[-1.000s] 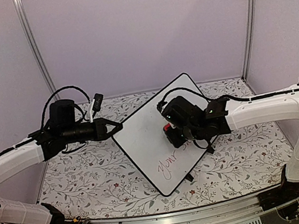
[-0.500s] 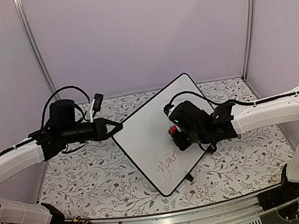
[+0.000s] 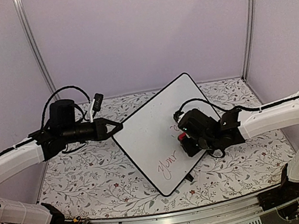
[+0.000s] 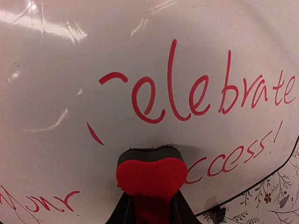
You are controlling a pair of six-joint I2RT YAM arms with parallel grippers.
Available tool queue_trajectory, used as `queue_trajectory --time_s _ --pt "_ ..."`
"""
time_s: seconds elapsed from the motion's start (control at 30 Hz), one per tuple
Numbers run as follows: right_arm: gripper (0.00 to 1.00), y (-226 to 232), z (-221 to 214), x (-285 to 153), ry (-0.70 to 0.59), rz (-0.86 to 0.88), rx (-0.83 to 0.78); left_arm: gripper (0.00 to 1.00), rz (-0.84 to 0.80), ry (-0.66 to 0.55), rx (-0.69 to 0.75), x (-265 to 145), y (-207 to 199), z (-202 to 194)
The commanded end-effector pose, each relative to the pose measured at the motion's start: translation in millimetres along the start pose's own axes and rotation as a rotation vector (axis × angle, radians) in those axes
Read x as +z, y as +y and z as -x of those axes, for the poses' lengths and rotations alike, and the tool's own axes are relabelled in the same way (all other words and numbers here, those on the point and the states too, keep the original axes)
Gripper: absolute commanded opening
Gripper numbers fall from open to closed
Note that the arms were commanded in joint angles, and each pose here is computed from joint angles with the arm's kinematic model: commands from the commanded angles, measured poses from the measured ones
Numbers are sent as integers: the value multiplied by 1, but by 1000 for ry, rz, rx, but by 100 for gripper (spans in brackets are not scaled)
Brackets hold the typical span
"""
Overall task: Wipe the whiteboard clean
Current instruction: Erase the whiteboard on the whiteboard stand.
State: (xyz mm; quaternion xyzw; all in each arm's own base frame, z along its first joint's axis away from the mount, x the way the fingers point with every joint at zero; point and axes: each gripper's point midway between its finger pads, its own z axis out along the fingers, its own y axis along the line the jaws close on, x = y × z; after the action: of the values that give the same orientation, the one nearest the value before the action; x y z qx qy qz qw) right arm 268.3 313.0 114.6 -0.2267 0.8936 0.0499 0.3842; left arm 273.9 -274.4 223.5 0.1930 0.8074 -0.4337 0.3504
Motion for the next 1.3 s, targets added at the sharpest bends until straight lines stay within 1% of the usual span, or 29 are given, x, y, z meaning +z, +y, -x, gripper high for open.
queue_trajectory --time_s 0.0,0.27,0.63,0.9,1.27 --pt "20 -9 -14 1 46 -14 7 0 -46 46 68 7 -7 -14" --pt "20 15 8 2 6 81 -6 0 -46 43 71 6 -7 -13" --pt "20 32 33 6 -29 109 -35 0 -50 43 72 6 -8 -13" --pt "20 29 53 5 -63 58 -42 0 -51 43 73 6 -8 -13" --pt "21 14 75 2 -99 -16 -23 0 -50 43 73 6 -8 -13"
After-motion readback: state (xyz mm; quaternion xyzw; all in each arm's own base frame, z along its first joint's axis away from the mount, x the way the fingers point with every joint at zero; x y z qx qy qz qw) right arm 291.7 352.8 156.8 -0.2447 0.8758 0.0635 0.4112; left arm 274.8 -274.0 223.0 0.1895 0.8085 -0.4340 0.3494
